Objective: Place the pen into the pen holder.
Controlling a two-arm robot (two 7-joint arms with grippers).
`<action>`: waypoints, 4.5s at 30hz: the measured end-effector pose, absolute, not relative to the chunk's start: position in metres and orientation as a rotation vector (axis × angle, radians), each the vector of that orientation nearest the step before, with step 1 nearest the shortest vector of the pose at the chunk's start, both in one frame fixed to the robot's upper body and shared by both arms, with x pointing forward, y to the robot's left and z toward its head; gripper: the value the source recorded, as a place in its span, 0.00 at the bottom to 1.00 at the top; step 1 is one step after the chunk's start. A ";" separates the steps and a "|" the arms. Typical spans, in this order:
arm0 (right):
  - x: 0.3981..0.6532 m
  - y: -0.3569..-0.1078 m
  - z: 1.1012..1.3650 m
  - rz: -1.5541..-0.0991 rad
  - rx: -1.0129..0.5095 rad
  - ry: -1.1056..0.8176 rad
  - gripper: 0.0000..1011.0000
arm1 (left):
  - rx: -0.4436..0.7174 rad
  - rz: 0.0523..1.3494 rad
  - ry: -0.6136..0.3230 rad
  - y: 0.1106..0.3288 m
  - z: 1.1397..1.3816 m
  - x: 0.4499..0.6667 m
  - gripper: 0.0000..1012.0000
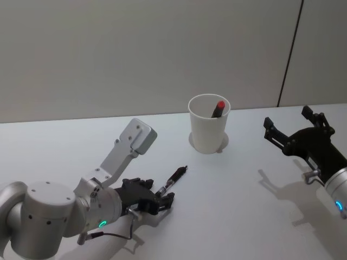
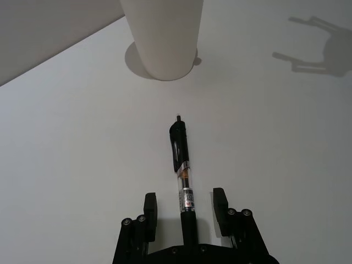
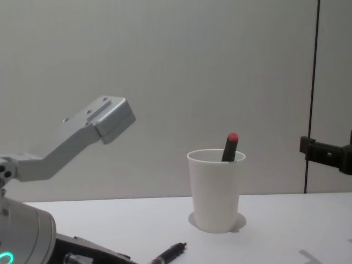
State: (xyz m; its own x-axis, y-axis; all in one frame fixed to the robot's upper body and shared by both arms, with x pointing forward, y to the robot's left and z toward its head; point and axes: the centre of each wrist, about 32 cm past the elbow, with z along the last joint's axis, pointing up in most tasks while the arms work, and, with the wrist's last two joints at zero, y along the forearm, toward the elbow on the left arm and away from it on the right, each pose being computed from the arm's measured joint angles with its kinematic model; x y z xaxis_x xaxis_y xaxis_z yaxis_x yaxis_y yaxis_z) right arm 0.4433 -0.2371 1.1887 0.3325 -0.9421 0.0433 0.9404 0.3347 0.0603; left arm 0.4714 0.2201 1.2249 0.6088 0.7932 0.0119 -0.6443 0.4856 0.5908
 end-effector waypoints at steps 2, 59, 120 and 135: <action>0.443 -0.237 1.189 -1.230 0.026 -0.075 0.99 | 0.590 0.890 0.279 0.220 1.225 0.471 0.61; 0.443 -0.237 1.189 -1.230 0.026 -0.075 0.99 | 0.178 1.060 0.235 0.249 1.226 0.458 0.11; 0.443 -0.237 1.189 -1.229 0.026 -0.075 0.99 | -0.260 0.638 0.208 0.235 1.234 0.489 0.11; 0.443 -0.238 1.190 -1.212 0.037 -0.065 0.99 | -0.235 0.596 0.212 0.228 1.234 0.495 0.11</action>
State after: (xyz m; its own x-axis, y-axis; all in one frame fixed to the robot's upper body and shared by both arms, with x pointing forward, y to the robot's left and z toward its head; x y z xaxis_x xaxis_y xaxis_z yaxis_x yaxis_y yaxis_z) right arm 0.4434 -0.2383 1.1902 0.3498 -0.9363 0.0308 0.9342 0.3511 0.0631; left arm 0.4949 0.2281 1.2338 0.8074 0.5281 -0.2633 -0.5759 0.8024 -0.1565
